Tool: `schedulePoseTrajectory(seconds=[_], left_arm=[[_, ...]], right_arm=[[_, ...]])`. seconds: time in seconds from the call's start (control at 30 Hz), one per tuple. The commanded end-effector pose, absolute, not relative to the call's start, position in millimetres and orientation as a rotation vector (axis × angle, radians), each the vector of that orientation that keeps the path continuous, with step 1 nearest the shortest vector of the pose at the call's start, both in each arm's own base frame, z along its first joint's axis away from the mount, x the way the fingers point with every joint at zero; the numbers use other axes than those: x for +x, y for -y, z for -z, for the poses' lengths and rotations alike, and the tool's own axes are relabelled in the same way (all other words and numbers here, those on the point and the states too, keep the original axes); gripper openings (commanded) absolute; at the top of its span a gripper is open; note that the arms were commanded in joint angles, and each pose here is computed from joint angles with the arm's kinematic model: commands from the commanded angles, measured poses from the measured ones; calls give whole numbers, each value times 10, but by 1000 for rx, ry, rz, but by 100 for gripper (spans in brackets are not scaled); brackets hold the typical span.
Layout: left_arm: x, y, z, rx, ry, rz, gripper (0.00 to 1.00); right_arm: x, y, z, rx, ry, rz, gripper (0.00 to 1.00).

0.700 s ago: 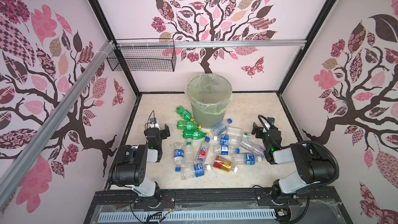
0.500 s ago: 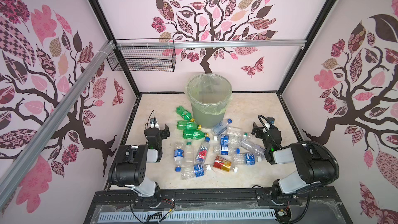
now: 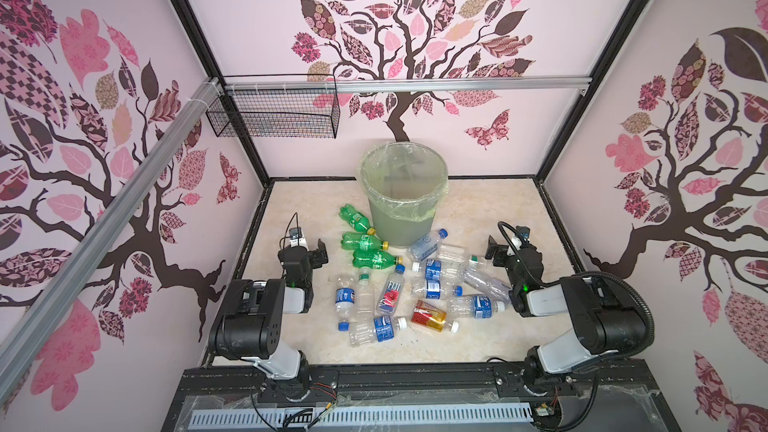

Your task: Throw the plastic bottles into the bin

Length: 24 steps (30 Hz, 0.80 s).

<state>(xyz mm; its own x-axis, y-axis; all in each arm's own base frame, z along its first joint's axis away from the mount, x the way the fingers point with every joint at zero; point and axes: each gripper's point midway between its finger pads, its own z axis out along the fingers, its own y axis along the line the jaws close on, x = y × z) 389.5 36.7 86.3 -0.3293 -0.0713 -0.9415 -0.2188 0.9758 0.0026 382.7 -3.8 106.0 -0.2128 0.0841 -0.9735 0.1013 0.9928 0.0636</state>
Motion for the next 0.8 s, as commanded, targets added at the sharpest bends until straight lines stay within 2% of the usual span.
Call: schedulePoseTrajectory(seconds=[0.0, 0.77], left_arm=[[3979, -369, -1016, -201, -1867, -149, 98], [3999, -320, -1111, -175, -1855, -112, 98]], right_arm=[[3880, 32, -1111, 132, -1771, 19, 100], [3850, 3, -1131, 115, -1760, 7, 100]])
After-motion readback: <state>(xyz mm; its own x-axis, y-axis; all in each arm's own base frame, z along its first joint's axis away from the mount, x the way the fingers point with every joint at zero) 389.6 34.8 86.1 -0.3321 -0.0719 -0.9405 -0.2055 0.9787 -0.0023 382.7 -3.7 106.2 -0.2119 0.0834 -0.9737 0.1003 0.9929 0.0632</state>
